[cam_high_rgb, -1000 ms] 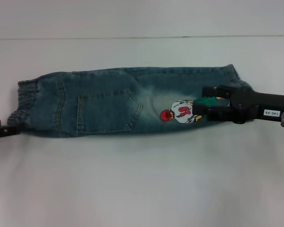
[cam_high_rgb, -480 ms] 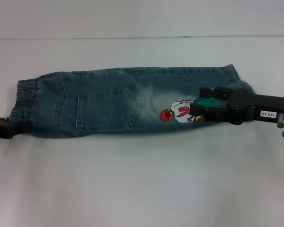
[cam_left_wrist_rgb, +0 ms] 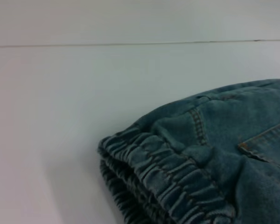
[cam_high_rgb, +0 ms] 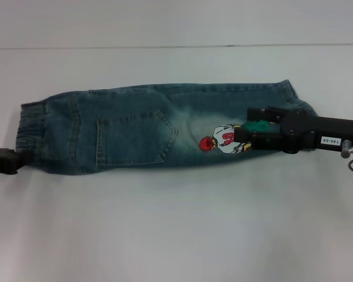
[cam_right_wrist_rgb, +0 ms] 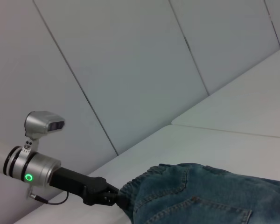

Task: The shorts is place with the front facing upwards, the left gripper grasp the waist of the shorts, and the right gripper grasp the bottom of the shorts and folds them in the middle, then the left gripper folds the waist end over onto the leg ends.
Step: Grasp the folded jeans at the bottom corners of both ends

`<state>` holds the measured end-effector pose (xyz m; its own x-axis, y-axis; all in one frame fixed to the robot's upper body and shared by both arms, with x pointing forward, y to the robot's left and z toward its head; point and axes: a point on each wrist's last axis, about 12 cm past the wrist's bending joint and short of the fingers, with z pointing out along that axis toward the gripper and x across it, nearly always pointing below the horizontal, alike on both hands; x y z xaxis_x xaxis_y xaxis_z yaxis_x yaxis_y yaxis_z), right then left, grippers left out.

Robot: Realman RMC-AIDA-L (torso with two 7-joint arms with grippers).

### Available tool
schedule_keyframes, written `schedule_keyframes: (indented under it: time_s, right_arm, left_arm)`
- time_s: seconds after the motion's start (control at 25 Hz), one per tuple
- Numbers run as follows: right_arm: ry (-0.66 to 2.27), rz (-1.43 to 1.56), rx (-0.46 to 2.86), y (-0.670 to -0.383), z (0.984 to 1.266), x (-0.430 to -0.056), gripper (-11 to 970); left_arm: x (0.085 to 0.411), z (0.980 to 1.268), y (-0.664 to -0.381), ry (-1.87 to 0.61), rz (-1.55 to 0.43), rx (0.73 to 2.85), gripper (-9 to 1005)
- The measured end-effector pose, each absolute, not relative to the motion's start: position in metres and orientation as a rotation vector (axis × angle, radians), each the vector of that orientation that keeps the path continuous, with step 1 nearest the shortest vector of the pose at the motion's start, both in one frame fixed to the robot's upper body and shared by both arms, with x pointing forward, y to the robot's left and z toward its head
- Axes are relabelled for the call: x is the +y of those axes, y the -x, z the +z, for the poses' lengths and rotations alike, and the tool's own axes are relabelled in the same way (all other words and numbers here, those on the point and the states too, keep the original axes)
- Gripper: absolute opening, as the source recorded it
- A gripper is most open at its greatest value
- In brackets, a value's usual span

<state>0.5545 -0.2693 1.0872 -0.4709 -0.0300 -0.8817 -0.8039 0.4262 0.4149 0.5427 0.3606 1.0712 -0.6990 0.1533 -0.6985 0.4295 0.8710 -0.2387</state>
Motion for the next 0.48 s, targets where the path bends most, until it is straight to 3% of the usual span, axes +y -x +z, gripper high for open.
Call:
schedule_keyframes:
  time_s: [0.4, 0.48]
  right_arm:
    - [0.645, 0.993, 1.816, -0.556, 1.069, -0.261, 780]
    - [0.634, 0.976, 1.821, -0.556, 1.064, -0.257, 741]
  left_arm:
    - [0.365, 1.095, -0.544, -0.506, -0.557, 2.302, 36]
    - [0.364, 1.104, -0.547, -0.531, -0.566, 2.285, 40]
